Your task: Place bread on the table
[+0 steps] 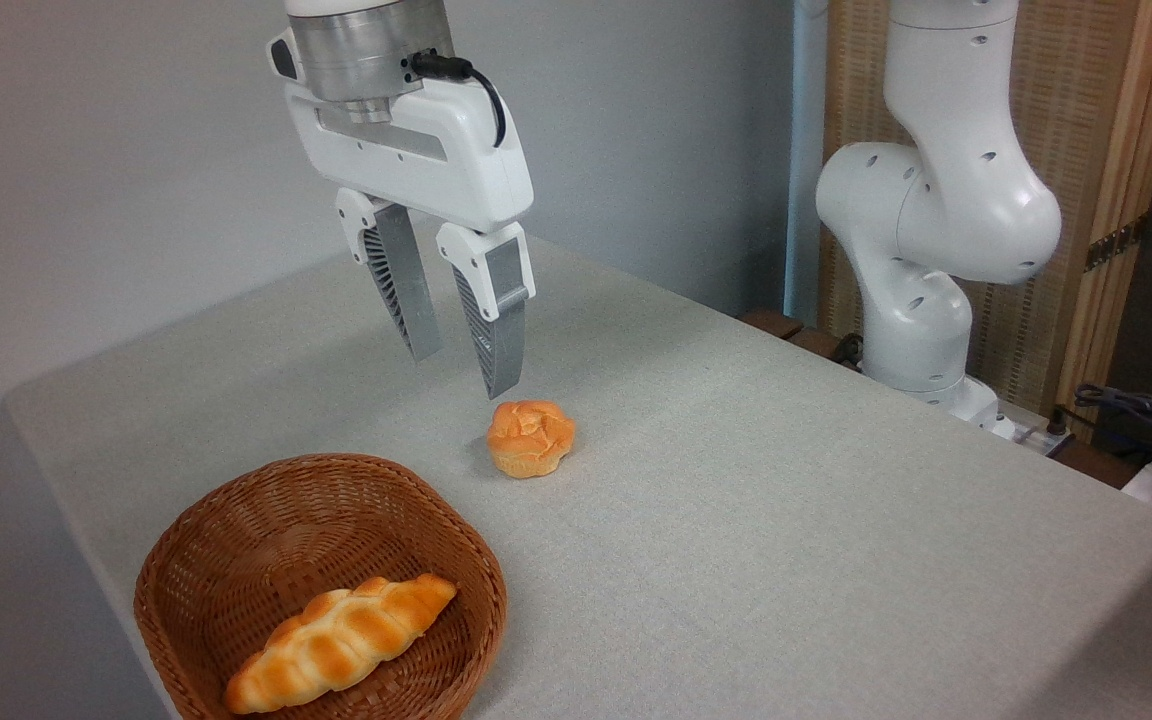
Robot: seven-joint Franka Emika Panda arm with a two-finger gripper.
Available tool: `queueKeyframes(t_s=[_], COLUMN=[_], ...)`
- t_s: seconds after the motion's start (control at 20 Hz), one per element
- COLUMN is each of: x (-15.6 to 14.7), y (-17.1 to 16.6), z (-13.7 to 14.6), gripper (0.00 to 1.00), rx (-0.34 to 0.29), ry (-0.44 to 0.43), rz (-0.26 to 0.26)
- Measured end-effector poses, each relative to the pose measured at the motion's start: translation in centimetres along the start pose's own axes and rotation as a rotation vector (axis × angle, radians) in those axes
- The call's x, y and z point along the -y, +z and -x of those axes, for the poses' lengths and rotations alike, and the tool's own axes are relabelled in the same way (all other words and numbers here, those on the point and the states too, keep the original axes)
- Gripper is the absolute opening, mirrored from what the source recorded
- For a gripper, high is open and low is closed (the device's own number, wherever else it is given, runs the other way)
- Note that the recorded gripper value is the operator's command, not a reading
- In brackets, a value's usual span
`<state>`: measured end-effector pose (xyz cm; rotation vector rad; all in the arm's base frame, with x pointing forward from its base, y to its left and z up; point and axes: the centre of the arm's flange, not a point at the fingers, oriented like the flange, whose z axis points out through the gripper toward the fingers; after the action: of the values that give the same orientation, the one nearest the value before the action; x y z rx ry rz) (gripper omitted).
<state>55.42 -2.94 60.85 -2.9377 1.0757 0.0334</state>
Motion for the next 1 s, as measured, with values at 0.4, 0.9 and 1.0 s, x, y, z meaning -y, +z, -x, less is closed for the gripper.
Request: queueKeyframes(t_s=[0.4,0.9,1.0], x=[0.00,0.20,0.91], y=[0.01,-0.26,-0.73], z=[0.00,-0.24,-0.77], gripper=[1.00,1.00,1.00], rx=[0.000,-0.024,-0.080], ry=[0.000,0.000,-0.005], rz=[0.000,-0.018,-0.060])
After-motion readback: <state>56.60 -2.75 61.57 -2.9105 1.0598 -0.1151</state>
